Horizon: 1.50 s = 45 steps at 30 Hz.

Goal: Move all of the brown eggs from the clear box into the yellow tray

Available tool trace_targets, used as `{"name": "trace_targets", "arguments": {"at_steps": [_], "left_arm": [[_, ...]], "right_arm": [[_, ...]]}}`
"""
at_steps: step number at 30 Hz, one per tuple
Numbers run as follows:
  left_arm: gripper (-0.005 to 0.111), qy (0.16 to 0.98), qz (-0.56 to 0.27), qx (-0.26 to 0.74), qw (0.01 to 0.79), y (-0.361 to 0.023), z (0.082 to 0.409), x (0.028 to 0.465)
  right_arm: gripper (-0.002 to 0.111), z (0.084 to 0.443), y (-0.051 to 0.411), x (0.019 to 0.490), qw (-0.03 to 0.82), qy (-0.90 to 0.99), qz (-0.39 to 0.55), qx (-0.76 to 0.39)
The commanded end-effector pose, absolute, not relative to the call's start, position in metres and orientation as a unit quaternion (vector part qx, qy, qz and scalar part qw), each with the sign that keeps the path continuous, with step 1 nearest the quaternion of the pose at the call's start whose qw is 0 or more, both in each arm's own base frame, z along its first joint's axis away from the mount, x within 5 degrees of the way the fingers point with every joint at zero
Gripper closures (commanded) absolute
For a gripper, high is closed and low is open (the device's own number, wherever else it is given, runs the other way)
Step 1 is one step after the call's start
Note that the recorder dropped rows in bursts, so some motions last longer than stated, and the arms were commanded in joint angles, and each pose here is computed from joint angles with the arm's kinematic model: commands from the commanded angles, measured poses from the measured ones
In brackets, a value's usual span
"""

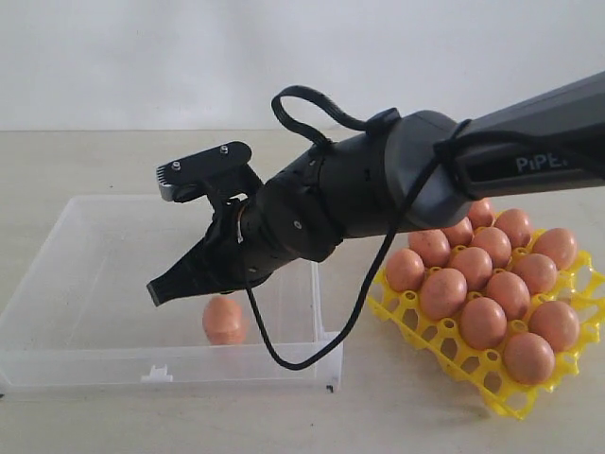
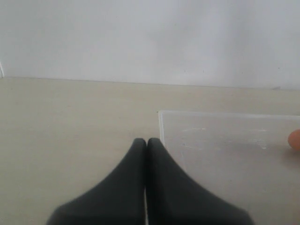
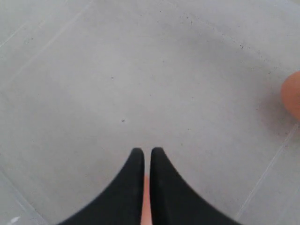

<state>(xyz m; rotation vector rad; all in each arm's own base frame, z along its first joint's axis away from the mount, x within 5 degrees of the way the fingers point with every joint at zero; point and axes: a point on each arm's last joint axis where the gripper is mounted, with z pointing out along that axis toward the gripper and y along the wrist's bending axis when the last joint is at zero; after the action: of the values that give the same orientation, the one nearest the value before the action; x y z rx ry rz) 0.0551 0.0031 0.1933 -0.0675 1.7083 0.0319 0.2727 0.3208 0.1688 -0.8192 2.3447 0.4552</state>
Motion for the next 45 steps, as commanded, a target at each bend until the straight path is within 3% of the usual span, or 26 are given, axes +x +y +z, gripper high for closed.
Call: {"name": "trace_targets", "arguments": {"at_steps": [1, 4, 7, 9, 13, 18, 22, 27, 34, 38, 45], "left_arm": [[0.111, 0.756, 0.015, -0.029, 0.654, 0.003, 0.192, 0.055], [0.111, 0.756, 0.015, -0.029, 0.654, 0.003, 0.192, 0.055], [0.111, 0.756, 0.015, -0.029, 0.654, 0.003, 0.192, 0.055], [0.111, 0.756, 0.015, -0.029, 0.654, 0.003, 0.192, 0.055], [0.111, 0.756, 0.015, -0.029, 0.654, 0.003, 0.192, 0.055], [0.111, 0.756, 0.015, -0.029, 0.654, 0.003, 0.192, 0.055], [0.111, 0.756, 0.015, -0.029, 0.654, 0.003, 0.192, 0.055], [0.111, 0.756, 0.015, -0.029, 0.654, 0.003, 0.192, 0.055], [0.111, 0.756, 0.015, -0.029, 0.654, 0.003, 0.192, 0.055], [0.111, 0.756, 0.015, -0.029, 0.654, 0.003, 0.192, 0.055], [0.111, 0.756, 0.015, -0.029, 0.654, 0.003, 0.192, 0.055]], "right_arm": [[0.105, 0.172, 0.320, 0.274, 0.307, 0.883, 0.170, -0.311], [0.094, 0.172, 0.319, 0.273, 0.301, 0.885, 0.166, -0.313], [0.060, 0.177, 0.319, 0.273, 0.268, 0.900, 0.152, -0.308], [0.051, 0.184, 0.319, 0.273, 0.246, 0.908, 0.137, -0.310], [0.051, 0.206, 0.326, 0.276, 0.234, 0.905, 0.128, -0.331], [0.052, 0.238, 0.343, 0.280, 0.234, 0.912, 0.210, -0.263], [0.052, 0.244, 0.348, 0.282, 0.232, 0.924, 0.253, -0.170], [0.052, 0.236, 0.345, 0.280, 0.201, 0.937, 0.235, -0.164], [0.052, 0.203, 0.343, 0.277, 0.142, 0.952, 0.170, -0.212], [0.051, 0.194, 0.348, 0.269, 0.131, 0.934, 0.150, -0.296], [0.051, 0.210, 0.353, 0.272, 0.168, 0.889, 0.118, -0.410]]}}
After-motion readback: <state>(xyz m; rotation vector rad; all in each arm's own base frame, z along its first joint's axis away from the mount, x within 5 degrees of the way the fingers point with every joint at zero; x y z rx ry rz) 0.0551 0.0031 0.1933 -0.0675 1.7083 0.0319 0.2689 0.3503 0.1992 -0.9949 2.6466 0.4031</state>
